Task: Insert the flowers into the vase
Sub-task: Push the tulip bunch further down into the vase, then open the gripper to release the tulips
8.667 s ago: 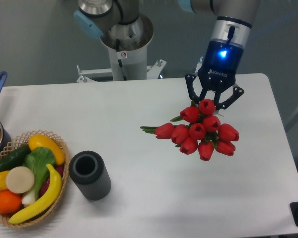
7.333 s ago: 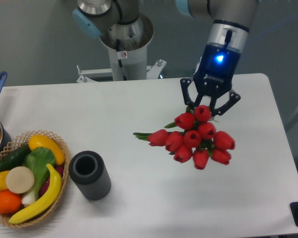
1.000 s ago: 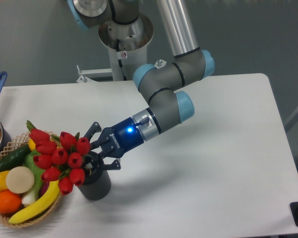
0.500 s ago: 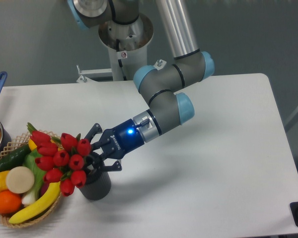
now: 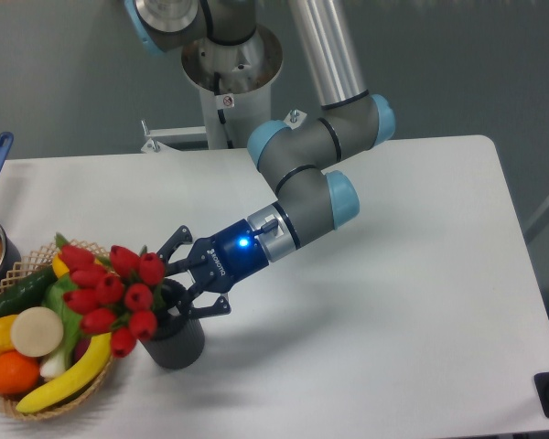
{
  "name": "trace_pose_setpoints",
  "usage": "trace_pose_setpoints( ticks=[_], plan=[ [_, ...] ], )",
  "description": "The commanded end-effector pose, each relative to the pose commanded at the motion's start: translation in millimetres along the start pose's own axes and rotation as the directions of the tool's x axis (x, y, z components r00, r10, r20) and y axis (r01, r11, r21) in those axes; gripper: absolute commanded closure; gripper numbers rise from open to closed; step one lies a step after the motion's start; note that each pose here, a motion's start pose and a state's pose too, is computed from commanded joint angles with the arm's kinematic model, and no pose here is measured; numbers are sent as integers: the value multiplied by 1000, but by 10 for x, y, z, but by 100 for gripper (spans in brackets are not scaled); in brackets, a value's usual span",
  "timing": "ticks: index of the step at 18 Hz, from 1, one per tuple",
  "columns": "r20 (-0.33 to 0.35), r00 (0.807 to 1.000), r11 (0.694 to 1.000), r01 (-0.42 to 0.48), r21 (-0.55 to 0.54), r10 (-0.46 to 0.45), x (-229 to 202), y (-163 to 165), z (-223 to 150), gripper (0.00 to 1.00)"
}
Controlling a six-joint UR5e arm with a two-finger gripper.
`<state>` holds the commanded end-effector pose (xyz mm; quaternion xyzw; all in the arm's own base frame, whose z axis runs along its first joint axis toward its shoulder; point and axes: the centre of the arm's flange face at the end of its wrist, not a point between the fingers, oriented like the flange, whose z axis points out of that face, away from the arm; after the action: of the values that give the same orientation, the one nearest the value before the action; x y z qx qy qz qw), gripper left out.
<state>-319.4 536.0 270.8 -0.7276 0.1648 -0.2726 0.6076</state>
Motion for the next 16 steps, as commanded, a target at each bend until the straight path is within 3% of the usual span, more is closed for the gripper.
trace_pose_setpoints(
  ticks=[9,13,16],
  plan=[
    [9,999,999,-34,1,34,73,35,-60,24],
    [18,999,999,-44,-2,44,99,-13,-110,0],
    [51,997,997,-61,-47,63,173,-49,-242,0]
  ],
)
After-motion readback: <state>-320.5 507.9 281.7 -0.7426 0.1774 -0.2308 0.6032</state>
